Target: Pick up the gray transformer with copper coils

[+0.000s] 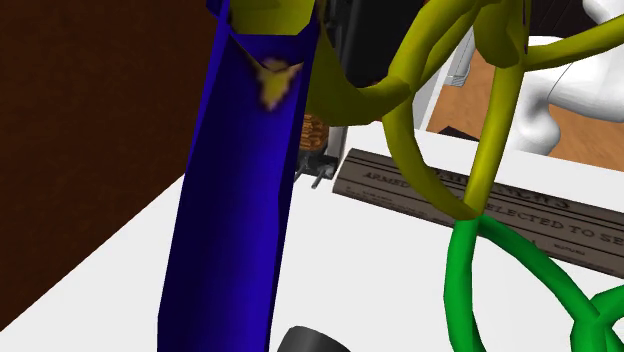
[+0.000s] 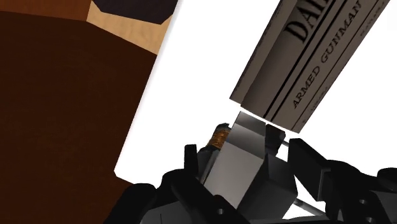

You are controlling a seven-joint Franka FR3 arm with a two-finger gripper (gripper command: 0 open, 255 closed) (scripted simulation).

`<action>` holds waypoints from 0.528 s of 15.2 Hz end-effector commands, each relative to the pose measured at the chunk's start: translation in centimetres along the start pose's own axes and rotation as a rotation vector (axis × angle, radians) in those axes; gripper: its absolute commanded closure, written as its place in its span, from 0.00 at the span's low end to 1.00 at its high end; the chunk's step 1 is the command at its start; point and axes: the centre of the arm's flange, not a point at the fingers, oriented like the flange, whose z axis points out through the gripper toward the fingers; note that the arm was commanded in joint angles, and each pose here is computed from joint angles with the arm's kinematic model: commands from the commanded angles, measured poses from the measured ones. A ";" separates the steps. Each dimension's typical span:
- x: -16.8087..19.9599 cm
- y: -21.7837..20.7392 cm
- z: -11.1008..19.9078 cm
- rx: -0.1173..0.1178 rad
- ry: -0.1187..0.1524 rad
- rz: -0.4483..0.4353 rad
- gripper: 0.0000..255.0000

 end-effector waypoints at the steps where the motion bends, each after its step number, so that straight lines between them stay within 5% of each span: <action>1: 0.0 -0.1 -0.7 -0.001 -0.005 -0.004 1.00; 8: 0.1 0.4 -4.4 -0.001 -0.005 -0.004 1.00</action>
